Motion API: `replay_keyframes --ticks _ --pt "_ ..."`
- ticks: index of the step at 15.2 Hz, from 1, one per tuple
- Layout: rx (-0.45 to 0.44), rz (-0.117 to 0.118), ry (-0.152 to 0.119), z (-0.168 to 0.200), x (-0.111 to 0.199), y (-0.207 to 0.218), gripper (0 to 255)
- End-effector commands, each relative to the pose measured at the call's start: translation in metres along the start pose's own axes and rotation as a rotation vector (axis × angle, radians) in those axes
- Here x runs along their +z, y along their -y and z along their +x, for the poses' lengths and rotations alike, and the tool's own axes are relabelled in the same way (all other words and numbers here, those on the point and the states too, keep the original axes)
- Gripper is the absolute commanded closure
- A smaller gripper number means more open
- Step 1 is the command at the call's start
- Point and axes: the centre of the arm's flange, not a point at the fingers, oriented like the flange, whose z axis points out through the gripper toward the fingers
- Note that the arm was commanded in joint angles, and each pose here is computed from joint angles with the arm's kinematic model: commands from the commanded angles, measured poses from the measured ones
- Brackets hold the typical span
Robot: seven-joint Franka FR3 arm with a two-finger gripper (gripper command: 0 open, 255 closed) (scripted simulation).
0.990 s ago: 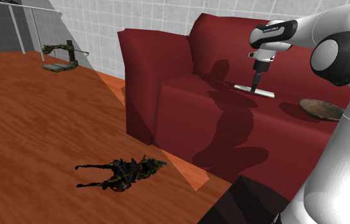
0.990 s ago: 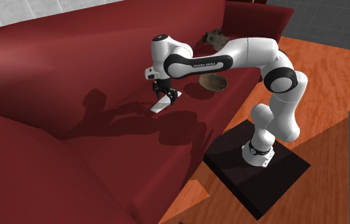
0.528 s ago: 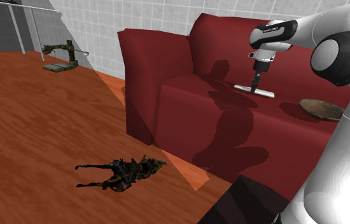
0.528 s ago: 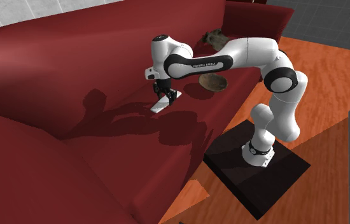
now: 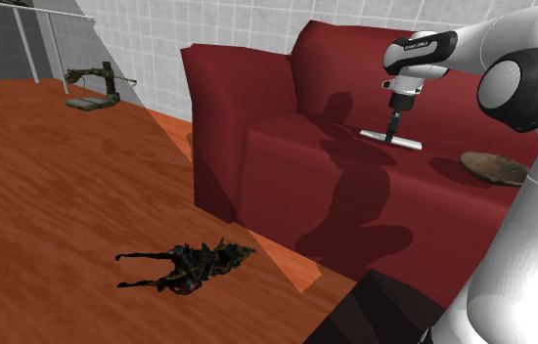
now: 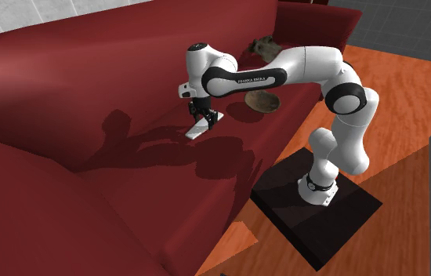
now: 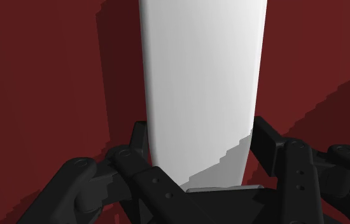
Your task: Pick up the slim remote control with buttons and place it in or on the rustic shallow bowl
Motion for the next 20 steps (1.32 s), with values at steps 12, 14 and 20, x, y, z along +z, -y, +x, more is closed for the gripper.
replay_keyframes --ticks 12,14,20 --pt "0.0 0.0 0.0 -0.002 -0.063 0.001 255" --pt "0.0 0.0 0.0 -0.002 -0.074 0.001 255" --pt "0.0 0.0 0.0 -0.003 -0.105 0.002 255"
